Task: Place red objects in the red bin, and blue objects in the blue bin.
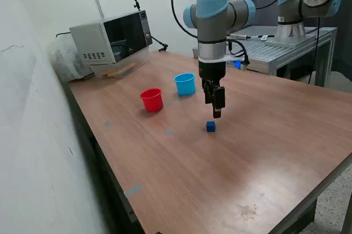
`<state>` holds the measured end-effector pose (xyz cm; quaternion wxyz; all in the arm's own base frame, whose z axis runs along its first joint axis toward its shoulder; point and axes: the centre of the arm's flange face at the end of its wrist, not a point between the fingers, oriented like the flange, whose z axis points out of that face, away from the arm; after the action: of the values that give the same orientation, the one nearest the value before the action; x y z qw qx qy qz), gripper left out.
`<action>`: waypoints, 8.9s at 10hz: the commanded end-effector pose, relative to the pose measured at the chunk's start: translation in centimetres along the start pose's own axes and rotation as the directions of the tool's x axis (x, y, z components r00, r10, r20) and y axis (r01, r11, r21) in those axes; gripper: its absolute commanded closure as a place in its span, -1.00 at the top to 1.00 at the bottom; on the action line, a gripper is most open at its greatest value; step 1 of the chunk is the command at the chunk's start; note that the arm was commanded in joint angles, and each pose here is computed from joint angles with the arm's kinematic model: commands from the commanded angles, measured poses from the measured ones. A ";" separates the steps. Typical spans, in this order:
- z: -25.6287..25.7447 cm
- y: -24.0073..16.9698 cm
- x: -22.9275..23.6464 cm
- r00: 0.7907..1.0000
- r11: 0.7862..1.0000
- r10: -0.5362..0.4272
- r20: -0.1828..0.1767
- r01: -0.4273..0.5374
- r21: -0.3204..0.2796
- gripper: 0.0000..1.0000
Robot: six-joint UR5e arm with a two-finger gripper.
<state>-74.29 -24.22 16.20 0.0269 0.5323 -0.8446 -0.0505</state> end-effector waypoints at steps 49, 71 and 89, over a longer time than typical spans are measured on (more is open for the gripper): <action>-6.2 1.1 -21.2 0.993 0.994 0.103 0.057 -0.106 0.036 -1.00; -3.7 4.1 -34.1 0.980 0.982 0.179 0.084 -0.182 0.040 -1.00; -26.8 -15.5 -21.0 0.976 0.974 -0.215 0.046 0.211 0.083 1.00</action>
<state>-51.43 -10.78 38.70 -0.0282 0.6007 -0.7982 -0.0334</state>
